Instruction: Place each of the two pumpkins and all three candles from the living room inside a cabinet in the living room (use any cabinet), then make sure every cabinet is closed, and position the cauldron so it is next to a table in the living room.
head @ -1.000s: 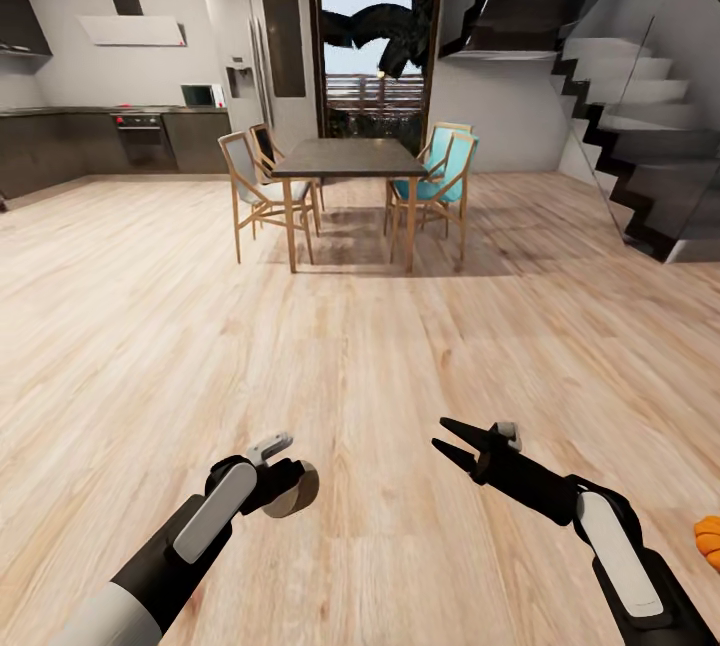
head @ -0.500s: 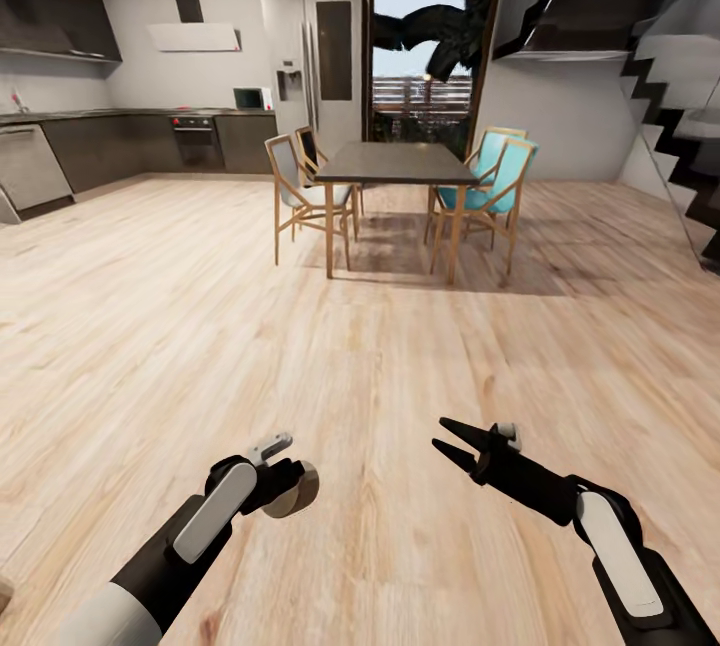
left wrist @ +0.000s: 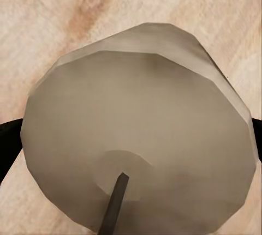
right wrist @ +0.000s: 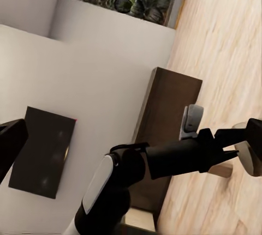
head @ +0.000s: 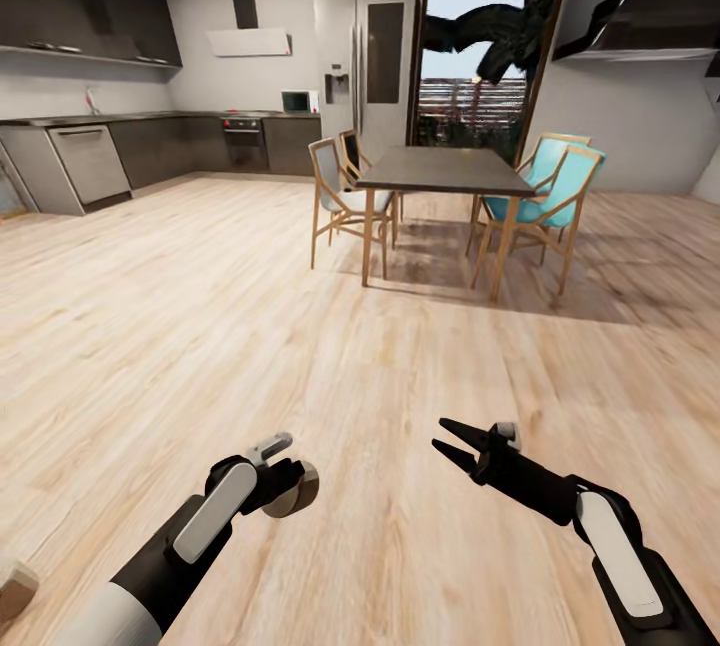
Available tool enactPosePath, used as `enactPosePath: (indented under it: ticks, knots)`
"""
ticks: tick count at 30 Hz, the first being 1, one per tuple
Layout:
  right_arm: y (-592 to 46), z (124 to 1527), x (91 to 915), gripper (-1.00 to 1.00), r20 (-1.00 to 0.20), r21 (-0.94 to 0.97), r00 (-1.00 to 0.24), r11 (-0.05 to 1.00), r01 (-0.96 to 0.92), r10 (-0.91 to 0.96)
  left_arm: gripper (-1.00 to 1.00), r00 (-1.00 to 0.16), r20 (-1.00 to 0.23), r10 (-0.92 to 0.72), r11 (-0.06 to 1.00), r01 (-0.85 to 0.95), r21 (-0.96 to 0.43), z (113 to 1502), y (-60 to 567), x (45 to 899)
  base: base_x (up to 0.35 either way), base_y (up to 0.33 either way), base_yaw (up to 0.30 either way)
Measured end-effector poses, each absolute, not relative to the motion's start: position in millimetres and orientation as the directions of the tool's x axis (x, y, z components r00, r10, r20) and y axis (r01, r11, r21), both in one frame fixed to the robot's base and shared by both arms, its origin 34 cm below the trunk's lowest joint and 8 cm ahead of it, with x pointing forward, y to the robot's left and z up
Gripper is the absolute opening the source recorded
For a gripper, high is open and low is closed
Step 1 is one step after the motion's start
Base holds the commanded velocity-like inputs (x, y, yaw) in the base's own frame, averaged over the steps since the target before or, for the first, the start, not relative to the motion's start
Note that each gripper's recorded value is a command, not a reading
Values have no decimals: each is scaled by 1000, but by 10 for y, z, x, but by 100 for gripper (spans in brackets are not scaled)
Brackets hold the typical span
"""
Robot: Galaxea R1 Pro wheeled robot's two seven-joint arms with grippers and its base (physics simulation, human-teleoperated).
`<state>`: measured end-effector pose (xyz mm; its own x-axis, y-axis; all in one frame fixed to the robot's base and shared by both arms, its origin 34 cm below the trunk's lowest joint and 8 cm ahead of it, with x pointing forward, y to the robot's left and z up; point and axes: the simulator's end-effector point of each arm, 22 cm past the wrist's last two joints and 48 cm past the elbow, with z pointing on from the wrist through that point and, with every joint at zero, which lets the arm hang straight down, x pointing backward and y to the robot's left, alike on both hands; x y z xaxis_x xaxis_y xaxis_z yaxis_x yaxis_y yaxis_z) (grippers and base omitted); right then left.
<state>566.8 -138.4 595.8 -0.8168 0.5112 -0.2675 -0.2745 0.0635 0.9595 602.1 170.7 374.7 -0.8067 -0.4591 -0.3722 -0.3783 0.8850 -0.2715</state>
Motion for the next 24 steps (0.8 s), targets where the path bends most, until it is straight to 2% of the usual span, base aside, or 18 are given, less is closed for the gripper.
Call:
enactPosePath:
  ticks: [10,24]
  knots:
    - [-1385,5957,5665,100,-268,960,-817,66,-274,511,-100,-806,-373,-460,884,-379,-272,3759,1712,6020,245,-150,252]
    - [-1385,5925,5669,100,-277,959,-816,90,-269,507,-100,-795,-330,-509,853,-413,-320,3789,1668,6013,25,-17,253]
